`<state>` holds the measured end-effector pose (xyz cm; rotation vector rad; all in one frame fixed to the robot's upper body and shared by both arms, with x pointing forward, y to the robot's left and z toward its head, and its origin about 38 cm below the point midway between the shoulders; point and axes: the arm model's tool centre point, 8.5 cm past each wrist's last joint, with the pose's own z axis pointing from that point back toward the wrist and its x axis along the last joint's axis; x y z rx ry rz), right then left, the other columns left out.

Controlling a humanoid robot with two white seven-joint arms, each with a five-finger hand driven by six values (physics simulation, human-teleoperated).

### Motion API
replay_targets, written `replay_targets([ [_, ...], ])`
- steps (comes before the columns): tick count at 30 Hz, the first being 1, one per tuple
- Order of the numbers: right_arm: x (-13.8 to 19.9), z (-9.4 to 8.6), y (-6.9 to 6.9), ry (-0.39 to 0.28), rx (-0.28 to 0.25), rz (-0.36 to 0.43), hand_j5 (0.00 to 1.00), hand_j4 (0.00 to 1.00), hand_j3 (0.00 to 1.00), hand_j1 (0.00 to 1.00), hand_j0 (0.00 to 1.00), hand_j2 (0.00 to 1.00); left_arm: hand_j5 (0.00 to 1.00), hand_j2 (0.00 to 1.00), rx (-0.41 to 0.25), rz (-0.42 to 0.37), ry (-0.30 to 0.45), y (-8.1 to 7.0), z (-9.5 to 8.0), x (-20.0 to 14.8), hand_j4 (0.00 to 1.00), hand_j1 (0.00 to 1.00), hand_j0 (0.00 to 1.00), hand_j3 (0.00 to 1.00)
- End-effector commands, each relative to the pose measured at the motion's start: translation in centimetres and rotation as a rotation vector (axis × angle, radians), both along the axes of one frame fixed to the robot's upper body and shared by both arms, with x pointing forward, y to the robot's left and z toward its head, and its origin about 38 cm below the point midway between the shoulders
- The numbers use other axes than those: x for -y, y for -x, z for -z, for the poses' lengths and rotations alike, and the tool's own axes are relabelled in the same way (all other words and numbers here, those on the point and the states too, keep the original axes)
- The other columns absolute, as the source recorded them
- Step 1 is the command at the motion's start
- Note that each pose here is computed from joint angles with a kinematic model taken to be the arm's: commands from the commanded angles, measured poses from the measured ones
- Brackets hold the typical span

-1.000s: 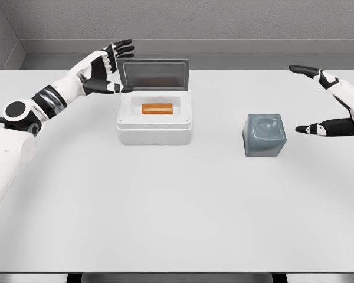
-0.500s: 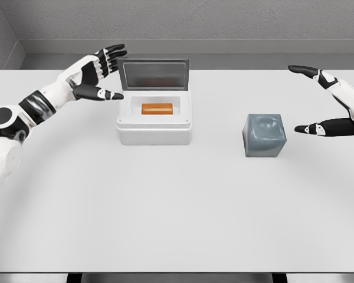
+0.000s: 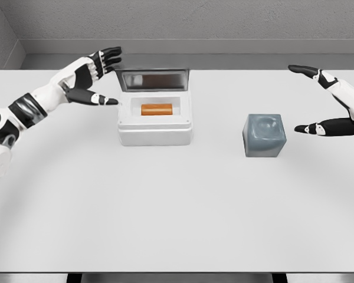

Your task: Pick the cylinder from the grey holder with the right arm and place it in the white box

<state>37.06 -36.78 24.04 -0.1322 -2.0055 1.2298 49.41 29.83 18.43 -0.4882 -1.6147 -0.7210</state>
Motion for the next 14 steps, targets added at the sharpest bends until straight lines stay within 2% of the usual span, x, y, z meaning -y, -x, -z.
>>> replay_targets([
  [1, 0.0, 0.0, 0.0, -0.008, -0.003, 0.000, 1.00, 1.00, 1.00, 1.00, 1.00, 1.00, 1.00, 1.00, 0.017, -0.066, 0.005, -0.1, -1.2, -3.2, 1.00, 1.00, 1.00, 1.00],
  [4, 0.0, -0.1, 0.0, -0.008, -0.001, 0.000, 1.00, 1.00, 1.00, 1.00, 1.00, 1.00, 1.00, 1.00, 0.023, -0.099, 0.000, -0.3, -1.8, -4.7, 1.00, 1.00, 1.00, 1.00],
  [6, 0.0, 0.0, 0.0, -0.008, -0.003, 0.000, 1.00, 1.00, 1.00, 1.00, 1.00, 1.00, 1.00, 1.00, 0.027, -0.122, -0.037, 0.2, -2.2, -6.6, 1.00, 1.00, 1.00, 1.00],
  [7, 0.0, -0.1, 0.0, -0.008, -0.001, 0.000, 1.00, 1.00, 1.00, 1.00, 1.00, 1.00, 1.00, 1.00, 0.025, -0.129, -0.052, 0.4, -2.3, -7.3, 1.00, 1.00, 1.00, 1.00],
  [9, 0.0, 0.0, 0.0, -0.008, -0.003, 0.000, 1.00, 1.00, 1.00, 1.00, 1.00, 1.00, 1.00, 1.00, 0.029, -0.139, -0.125, 2.1, -2.9, -9.8, 1.00, 1.00, 1.00, 1.00],
  [11, 0.0, 0.0, 0.0, -0.008, -0.003, 0.000, 1.00, 1.00, 1.00, 1.00, 1.00, 1.00, 1.00, 1.00, 0.037, -0.134, -0.146, 2.6, -3.4, -10.1, 1.00, 1.00, 1.00, 1.00],
  [14, 0.1, 0.0, 0.0, -0.006, -0.003, 0.000, 1.00, 1.00, 1.00, 1.00, 1.00, 1.00, 1.00, 1.00, 0.023, -0.126, -0.147, 3.0, -2.7, -10.0, 1.00, 1.00, 1.00, 1.00],
])
